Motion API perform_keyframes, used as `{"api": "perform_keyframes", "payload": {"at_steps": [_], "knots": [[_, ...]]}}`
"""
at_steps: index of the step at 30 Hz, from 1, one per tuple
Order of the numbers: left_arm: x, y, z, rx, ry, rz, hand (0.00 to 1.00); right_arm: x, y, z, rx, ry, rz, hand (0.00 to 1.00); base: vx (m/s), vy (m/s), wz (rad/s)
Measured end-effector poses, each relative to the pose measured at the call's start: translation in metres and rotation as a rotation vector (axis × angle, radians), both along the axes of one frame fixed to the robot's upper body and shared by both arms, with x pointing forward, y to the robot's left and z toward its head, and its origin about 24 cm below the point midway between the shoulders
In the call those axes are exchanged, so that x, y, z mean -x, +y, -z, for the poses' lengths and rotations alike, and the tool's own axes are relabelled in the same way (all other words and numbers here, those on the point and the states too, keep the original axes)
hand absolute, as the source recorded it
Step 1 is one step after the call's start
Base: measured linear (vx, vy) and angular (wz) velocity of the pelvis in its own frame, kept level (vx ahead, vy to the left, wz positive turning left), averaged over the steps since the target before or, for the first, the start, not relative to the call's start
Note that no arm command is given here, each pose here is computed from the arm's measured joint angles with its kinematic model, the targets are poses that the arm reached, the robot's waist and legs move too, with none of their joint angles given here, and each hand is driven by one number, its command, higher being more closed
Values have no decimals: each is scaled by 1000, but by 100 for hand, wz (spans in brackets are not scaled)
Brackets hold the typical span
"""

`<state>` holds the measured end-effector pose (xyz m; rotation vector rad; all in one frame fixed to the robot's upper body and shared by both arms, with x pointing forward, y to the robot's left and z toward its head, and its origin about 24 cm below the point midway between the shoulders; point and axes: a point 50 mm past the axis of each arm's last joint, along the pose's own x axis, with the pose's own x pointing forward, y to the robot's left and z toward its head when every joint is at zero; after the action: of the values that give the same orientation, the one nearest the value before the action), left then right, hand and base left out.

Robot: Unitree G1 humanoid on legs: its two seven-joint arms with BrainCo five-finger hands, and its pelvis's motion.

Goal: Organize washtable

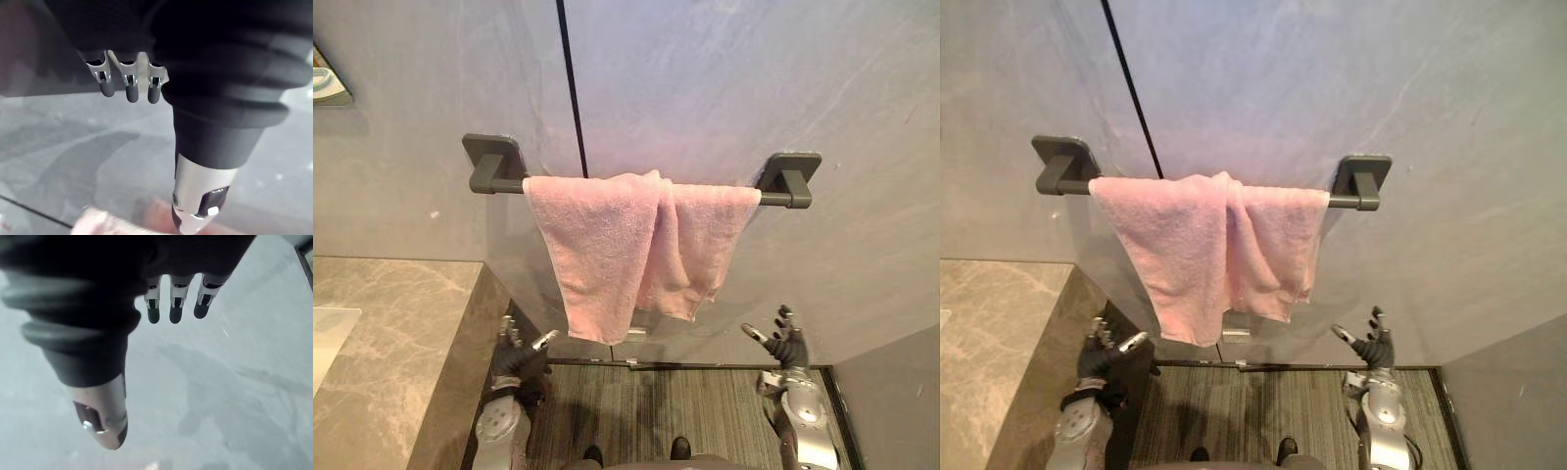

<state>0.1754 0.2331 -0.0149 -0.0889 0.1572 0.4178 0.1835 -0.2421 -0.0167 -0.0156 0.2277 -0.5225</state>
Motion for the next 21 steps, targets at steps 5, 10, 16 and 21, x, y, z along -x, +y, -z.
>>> {"api": "perform_keyframes", "payload": {"at_steps": [5, 10, 16, 21], "knots": [[-2, 5, -41, -50, -173, -44, 0, 7, -25, -42, 96, -160, 146, 0, -14, -3, -5], [-3, -4, -94, -72, -439, -39, 0, 10, -30, -97, 202, -388, 229, 0, -16, 5, -6], [2, -21, -155, -81, -765, 51, 0, 7, -10, -168, 258, -793, 169, 0, -2, 0, -1], [0, -35, -172, 21, -878, 200, 0, -5, 30, -208, 167, -1084, -155, 0, -33, -8, -4]]}}
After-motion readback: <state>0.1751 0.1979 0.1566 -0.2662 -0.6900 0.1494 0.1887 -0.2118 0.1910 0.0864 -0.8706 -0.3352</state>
